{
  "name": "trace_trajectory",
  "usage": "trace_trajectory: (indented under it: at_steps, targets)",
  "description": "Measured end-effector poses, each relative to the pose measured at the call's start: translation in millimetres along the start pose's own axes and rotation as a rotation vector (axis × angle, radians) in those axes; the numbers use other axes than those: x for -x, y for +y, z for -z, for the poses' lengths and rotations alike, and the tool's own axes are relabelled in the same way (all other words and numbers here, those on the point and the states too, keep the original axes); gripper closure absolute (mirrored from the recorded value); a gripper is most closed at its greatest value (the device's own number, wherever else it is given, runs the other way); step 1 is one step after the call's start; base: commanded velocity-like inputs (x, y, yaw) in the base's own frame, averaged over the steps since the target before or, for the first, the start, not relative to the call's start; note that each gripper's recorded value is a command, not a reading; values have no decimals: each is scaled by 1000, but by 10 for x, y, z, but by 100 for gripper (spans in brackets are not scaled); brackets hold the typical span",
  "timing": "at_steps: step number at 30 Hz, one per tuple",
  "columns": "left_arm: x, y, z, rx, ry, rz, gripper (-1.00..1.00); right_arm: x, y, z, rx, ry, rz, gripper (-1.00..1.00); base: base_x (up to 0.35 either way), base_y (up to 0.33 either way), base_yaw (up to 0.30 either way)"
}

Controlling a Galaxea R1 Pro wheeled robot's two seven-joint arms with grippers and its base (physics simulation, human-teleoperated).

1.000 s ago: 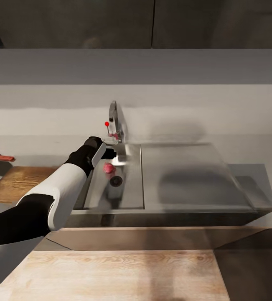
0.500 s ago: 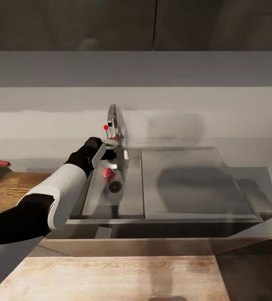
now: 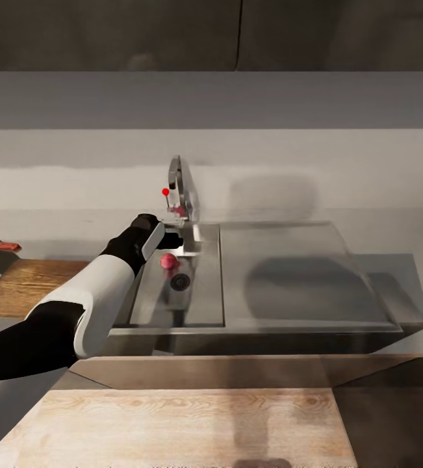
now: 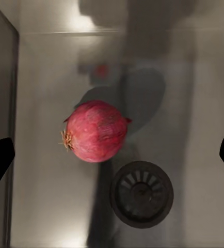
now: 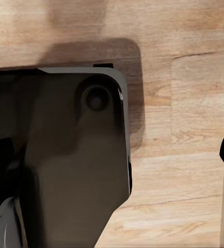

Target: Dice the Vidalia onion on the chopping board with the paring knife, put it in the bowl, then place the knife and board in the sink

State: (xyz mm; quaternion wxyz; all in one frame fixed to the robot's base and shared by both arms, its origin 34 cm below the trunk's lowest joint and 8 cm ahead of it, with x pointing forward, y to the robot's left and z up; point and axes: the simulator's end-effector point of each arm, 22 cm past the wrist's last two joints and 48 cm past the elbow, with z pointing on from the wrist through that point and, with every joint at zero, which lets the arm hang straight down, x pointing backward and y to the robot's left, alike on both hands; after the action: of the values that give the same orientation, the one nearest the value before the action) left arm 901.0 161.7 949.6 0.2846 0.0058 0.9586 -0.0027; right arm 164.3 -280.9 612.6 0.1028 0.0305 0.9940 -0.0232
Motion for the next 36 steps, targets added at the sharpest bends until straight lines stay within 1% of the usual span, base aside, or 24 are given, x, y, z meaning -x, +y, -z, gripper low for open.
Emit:
trace_trajectory:
  at_steps: [18,36]
  targets:
    - [-106,6,-115,-1,23,1,-100,-65,-3,5,-1,16,1,-100,2,0,0]
    - [-236,5,-244,-1,51,1,-100,-136,-9,12,-2,34,2,-100,94,16,0]
